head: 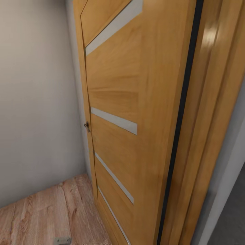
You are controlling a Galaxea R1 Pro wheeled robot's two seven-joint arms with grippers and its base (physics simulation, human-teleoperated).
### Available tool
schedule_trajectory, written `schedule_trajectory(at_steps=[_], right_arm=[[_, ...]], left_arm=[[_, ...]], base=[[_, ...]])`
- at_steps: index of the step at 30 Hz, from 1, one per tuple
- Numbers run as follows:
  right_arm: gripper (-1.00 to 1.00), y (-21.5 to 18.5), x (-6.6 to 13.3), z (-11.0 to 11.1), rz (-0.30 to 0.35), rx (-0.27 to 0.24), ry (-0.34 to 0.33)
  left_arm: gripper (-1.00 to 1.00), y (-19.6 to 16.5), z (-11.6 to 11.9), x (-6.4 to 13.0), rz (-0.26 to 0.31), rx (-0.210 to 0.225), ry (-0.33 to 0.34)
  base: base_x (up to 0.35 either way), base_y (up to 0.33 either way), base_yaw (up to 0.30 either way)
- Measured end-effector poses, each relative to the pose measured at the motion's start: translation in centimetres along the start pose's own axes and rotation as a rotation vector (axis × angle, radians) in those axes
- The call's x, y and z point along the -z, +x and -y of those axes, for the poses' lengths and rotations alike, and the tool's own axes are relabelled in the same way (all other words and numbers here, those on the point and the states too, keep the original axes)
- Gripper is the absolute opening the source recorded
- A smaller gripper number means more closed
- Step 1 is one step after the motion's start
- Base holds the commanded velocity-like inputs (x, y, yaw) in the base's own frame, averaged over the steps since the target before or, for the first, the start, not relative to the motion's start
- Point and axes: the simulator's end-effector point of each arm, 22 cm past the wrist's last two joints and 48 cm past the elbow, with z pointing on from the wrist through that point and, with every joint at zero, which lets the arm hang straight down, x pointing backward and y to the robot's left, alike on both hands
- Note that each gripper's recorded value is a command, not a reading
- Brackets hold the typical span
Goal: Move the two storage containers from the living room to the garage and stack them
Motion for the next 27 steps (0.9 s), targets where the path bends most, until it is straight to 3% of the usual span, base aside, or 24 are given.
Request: schedule_trajectory(at_steps=[27], right_arm=[[1.00,0.0,-0.5,-0.2,-0.016,0.000,-0.005]], left_arm=[[1.00,1.8,0.2,-0.6,-0.040,-0.012,0.001]], base=[[0.000,0.000,0.000]])
